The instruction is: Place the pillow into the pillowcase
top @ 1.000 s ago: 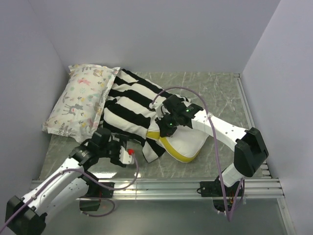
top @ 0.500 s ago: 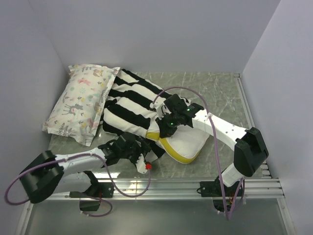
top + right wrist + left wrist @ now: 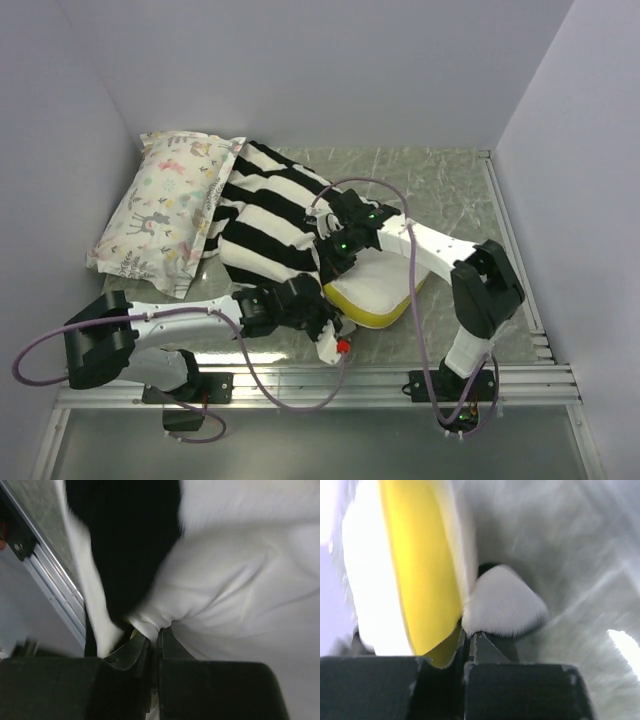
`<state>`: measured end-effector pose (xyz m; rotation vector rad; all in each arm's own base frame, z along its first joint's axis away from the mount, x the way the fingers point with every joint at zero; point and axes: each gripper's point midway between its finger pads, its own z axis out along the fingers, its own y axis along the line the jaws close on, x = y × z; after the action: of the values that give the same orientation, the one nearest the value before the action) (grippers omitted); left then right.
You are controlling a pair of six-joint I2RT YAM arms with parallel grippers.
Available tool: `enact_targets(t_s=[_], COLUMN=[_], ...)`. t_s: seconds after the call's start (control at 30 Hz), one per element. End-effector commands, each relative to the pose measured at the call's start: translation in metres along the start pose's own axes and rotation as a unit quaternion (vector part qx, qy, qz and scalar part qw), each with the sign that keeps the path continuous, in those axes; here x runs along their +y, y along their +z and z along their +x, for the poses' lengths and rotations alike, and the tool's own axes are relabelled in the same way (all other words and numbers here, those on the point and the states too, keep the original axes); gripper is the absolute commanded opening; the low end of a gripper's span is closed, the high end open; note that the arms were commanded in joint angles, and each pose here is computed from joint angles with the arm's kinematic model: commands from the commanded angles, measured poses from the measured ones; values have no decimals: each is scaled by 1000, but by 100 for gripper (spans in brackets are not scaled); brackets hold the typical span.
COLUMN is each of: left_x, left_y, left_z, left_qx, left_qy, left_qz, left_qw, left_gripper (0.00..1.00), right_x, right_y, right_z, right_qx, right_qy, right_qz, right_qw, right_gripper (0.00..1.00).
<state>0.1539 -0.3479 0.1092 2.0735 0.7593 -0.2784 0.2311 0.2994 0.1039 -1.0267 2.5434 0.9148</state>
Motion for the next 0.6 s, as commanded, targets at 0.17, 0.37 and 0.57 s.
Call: enact_targets(t_s=[0.17, 0.37, 0.57], left_x=[3, -14, -22], left_y=[0, 5, -38], left_z=[-166, -144, -128], left_qx=[-210, -170, -113], left_qy=[-11, -51, -196], left_qz=[17, 24, 78], left_qw=[978, 984, 971], left_gripper=[0, 2, 39], right_x=[-2, -17, 11], right_y=[37, 51, 4], right_z=[-98, -72, -43], right_qx=[-140, -128, -87], right_qy=[85, 111, 42], right_qz=[-40, -27, -42], right_qw=[986, 985, 994], right_gripper=[0, 0, 48])
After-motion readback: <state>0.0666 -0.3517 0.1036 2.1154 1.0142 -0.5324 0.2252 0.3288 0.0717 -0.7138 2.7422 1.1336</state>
